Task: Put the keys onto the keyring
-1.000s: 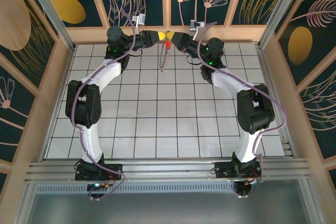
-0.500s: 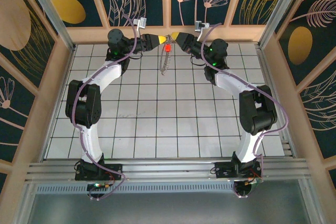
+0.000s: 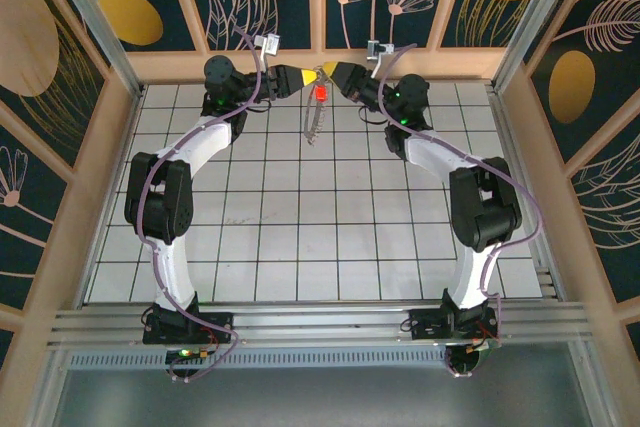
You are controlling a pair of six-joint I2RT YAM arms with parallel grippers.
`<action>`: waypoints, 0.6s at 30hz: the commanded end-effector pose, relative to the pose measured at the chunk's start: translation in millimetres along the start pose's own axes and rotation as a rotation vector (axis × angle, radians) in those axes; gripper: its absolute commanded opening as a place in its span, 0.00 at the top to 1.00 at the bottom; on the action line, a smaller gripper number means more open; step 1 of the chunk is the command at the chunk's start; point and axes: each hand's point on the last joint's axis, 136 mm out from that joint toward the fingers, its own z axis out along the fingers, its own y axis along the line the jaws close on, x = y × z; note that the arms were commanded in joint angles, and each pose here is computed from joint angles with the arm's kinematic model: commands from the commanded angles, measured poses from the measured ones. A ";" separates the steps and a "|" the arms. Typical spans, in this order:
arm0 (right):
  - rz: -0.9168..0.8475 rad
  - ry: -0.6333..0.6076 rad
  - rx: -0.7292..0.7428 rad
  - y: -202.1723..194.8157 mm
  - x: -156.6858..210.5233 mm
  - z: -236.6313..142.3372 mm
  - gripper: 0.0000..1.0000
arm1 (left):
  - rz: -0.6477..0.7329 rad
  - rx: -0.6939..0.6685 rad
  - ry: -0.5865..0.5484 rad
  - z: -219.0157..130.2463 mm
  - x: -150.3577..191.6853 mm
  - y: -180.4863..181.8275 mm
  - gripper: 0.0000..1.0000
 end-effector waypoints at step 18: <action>-0.054 0.036 -0.063 27.8 14.0 0.8 0.81 | 0.103 0.033 -0.010 1.7 -12.2 -19.9 1.00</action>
